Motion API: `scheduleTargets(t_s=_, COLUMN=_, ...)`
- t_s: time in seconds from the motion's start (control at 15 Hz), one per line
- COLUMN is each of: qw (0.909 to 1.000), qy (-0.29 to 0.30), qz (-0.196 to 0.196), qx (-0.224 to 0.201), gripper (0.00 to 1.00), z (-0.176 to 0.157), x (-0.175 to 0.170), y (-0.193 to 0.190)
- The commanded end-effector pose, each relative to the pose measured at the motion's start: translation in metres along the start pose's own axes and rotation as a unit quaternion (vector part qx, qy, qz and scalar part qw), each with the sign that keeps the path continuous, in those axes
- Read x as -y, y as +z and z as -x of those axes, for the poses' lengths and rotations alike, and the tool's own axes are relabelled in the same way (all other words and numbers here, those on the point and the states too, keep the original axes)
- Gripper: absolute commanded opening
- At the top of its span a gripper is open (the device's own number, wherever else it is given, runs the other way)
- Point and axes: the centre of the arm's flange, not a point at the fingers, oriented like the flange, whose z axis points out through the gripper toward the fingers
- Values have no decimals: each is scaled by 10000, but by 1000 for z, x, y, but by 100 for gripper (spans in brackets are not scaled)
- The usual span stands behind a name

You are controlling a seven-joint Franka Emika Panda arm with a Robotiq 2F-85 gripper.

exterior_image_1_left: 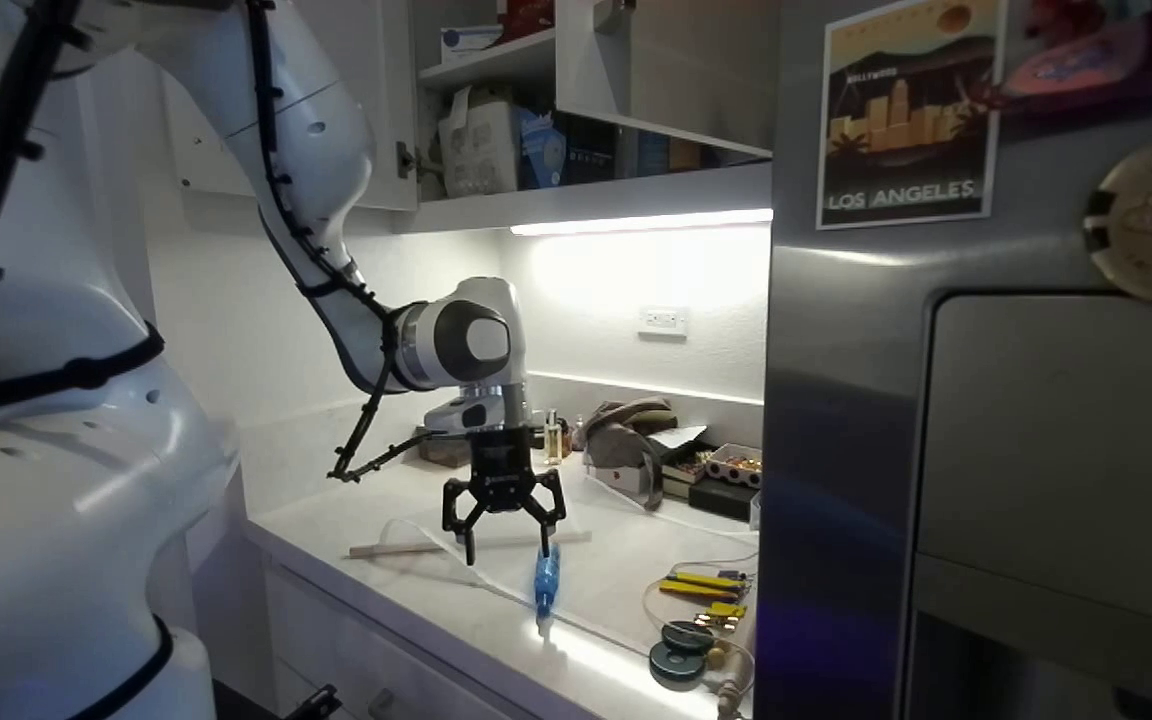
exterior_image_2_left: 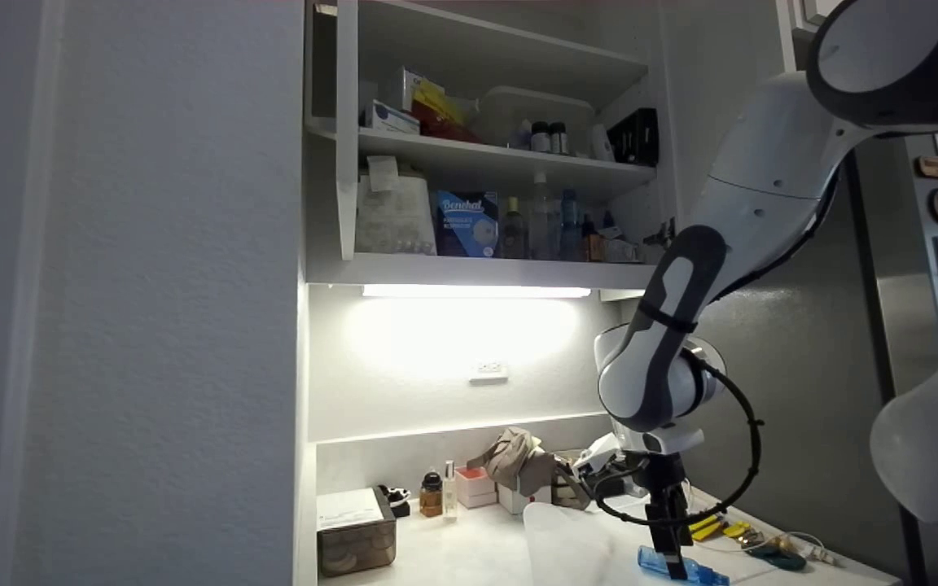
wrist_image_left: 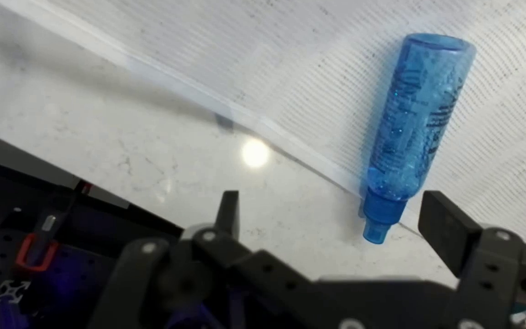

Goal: Place the blue bottle on the bottom shelf of the open upper cabinet

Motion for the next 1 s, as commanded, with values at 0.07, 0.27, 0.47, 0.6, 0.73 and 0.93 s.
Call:
scheduleTargets(t_s=0.07, qw=9994, qy=301, qz=-193, qx=-36, gripper=100, z=28, x=2, y=22)
scheduleTargets(t_s=0.27, qw=9984, qy=527, qz=-219, qx=-26, gripper=100, z=27, x=10, y=24)
scheduleTargets(t_s=0.47, qw=9969, qy=717, qz=-306, qx=-28, gripper=100, z=24, x=21, y=27)
scheduleTargets(t_s=0.6, qw=9964, qy=780, qz=-339, qx=-60, gripper=100, z=23, x=28, y=32)
scheduleTargets(t_s=0.73, qw=9962, qy=788, qz=-370, qx=-97, gripper=100, z=25, x=33, y=39)
scheduleTargets(t_s=0.93, qw=9966, qy=735, qz=-358, qx=-141, gripper=100, z=30, x=39, y=50)
